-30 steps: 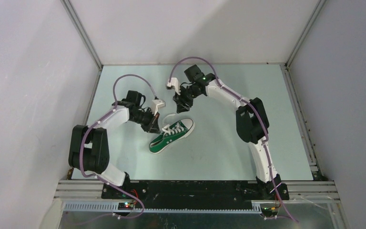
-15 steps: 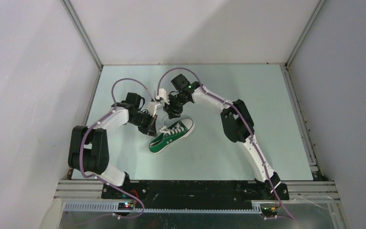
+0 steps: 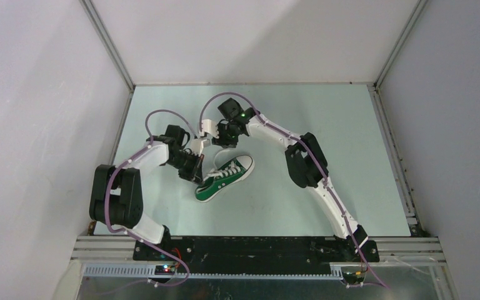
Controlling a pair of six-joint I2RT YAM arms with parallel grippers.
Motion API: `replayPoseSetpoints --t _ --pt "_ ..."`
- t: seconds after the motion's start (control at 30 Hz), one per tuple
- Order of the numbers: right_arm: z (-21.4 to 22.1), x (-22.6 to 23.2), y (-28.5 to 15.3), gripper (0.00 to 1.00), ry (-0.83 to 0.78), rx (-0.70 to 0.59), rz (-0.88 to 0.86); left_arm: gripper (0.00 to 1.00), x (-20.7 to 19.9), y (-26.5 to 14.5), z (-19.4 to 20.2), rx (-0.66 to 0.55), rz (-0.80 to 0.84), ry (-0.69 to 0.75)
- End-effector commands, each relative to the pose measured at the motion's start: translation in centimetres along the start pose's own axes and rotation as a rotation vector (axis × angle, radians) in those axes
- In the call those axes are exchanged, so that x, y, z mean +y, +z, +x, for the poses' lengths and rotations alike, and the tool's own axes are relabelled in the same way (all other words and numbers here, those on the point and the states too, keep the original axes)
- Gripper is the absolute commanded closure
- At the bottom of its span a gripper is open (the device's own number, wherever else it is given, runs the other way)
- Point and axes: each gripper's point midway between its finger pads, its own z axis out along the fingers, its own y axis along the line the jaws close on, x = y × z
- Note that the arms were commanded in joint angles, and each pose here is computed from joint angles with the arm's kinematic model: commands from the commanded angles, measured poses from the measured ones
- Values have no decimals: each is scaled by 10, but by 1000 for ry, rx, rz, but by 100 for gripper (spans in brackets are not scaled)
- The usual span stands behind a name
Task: Tie the shoes
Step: Cross the shoelace with the shoelace, then tie the shoelace on the shoe.
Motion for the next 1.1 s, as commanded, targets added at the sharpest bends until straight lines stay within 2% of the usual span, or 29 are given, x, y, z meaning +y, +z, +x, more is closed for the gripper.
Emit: replayPoseSetpoints --t 0.0,0.2,0.6,0.67,0.87,1.0,1.07 --pt "34 68 24 64 -166 186 -232 100 16 -16 -40 -160 -110 5" --pt "24 73 12 59 -57 147 -263 100 35 -15 -45 -171 -206 -44" --pt "-27 50 -27 54 175 -121 -220 100 18 7 -26 -137 -53 -150" --pt "-25 56 -24 54 179 -112 -237 100 19 8 -24 -133 -47 -162" --pt "-2 74 0 56 180 28 -233 100 20 4 -28 -150 -41 -200" --pt "-4 71 2 57 209 33 -213 100 19 5 -28 -148 -32 -203" --pt "-11 60 -9 58 278 -15 -206 100 19 5 -28 -149 -31 -204"
